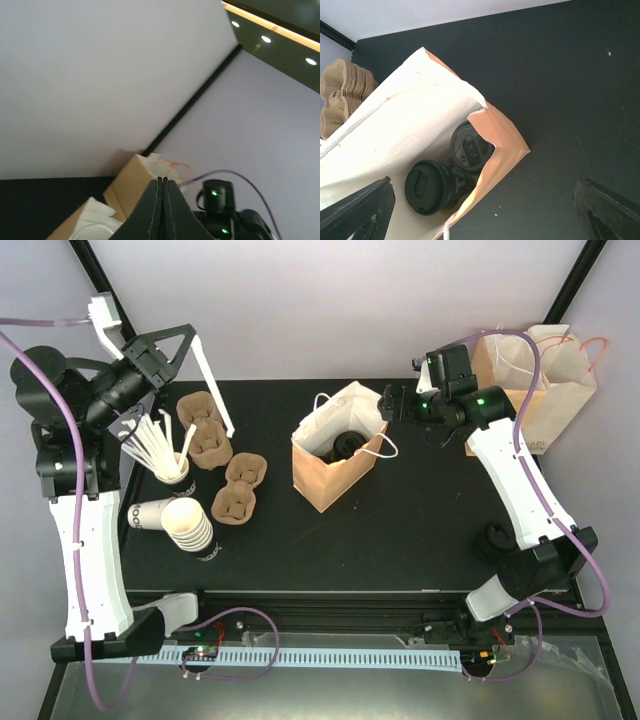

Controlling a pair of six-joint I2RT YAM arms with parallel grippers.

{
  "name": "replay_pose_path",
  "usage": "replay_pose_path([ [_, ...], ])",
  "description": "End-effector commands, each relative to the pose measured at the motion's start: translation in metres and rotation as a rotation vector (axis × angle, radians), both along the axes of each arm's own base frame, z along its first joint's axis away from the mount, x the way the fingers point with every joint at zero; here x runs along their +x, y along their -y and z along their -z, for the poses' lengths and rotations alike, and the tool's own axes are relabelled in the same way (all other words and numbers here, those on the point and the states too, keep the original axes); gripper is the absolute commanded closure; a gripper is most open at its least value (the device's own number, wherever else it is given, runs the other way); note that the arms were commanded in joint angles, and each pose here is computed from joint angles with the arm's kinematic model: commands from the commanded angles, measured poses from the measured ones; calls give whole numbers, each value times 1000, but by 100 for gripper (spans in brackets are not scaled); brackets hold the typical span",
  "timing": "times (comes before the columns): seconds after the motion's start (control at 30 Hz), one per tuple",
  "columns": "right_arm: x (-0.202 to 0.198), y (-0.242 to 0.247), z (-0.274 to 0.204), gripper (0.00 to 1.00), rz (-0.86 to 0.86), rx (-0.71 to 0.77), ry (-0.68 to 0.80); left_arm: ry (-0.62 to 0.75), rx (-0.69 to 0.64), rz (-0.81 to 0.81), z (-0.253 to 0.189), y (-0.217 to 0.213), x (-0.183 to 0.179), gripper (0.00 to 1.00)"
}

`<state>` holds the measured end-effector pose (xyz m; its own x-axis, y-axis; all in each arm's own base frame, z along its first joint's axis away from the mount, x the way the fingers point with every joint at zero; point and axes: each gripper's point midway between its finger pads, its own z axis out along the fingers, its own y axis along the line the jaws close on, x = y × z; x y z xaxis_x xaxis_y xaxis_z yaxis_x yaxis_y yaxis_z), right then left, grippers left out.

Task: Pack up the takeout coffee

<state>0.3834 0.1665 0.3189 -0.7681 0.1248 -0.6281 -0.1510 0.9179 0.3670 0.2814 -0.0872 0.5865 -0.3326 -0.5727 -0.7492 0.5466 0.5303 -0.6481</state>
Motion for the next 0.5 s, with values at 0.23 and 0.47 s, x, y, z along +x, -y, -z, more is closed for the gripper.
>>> replay_pose_path([
  [0.23,7,12,-15,0,61,-25,47,106,-26,337,-15,82,-6,98],
  [0.47,5,22,-19,0,97,-54,64,27,-49,445,24,124,17,98],
])
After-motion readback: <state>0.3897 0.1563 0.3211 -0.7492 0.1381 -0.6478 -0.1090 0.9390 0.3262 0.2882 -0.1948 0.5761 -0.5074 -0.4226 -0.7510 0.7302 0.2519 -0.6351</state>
